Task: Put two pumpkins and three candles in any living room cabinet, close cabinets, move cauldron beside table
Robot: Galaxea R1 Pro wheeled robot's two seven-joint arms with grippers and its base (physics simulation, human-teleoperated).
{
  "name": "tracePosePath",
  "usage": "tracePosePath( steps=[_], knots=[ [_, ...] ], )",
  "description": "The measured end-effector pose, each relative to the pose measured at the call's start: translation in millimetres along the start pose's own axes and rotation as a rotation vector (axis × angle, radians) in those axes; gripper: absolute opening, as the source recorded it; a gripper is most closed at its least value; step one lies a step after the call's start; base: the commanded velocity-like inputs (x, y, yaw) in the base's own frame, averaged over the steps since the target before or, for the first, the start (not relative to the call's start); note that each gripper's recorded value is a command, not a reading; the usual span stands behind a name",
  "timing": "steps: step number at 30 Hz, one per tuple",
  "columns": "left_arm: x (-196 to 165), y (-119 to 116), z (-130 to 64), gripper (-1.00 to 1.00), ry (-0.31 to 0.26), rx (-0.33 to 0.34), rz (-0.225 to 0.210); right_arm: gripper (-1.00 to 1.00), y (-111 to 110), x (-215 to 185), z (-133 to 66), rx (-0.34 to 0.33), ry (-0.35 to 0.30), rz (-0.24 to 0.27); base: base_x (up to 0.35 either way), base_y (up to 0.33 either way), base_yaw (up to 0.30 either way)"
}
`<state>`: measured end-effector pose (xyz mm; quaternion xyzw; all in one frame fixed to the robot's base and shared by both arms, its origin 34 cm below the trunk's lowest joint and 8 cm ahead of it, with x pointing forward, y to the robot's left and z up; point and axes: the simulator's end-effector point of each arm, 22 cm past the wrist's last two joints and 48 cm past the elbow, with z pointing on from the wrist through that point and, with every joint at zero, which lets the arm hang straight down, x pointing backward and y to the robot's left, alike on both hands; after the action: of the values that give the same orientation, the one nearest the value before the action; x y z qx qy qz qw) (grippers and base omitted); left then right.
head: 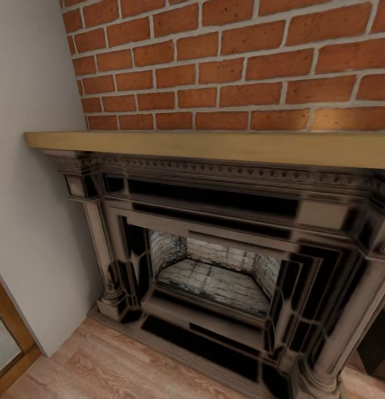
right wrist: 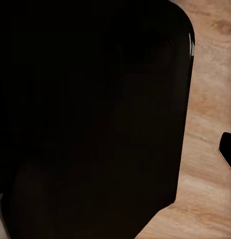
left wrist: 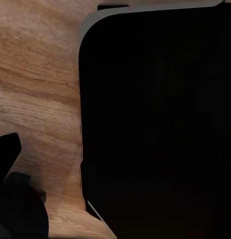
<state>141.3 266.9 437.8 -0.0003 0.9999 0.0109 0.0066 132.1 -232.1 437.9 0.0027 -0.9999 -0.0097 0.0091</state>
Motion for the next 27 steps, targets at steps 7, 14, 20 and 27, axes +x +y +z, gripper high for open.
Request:
tracePosePath(
  steps=[7, 14, 20, 27],
  knots=[
    [-0.1, 13.2, -0.1, 1.00, 0.000, -0.018, 0.001, 1.00, 0.0, 0.0, 0.0, 0.000, 0.000, 0.000, 0.000, -0.003, 0.281],
    [-0.1, 14.1, -0.1, 1.00, 0.000, -0.019, 0.000, 1.00, 0.0, -0.9, 0.0, 0.000, -0.004, 0.000, 0.000, 0.000, 0.281],
    [-0.1, 15.1, -0.1, 1.00, 0.000, -0.020, -0.001, 1.00, 0.0, -1.7, 0.0, 0.000, -0.009, -0.001, 0.000, 0.000, 0.281],
    [-0.1, 14.9, -0.1, 1.00, 0.000, -0.020, -0.001, 1.00, 0.0, -1.7, 0.0, 0.000, -0.009, -0.002, 0.000, 0.000, 0.281]
  ],
)
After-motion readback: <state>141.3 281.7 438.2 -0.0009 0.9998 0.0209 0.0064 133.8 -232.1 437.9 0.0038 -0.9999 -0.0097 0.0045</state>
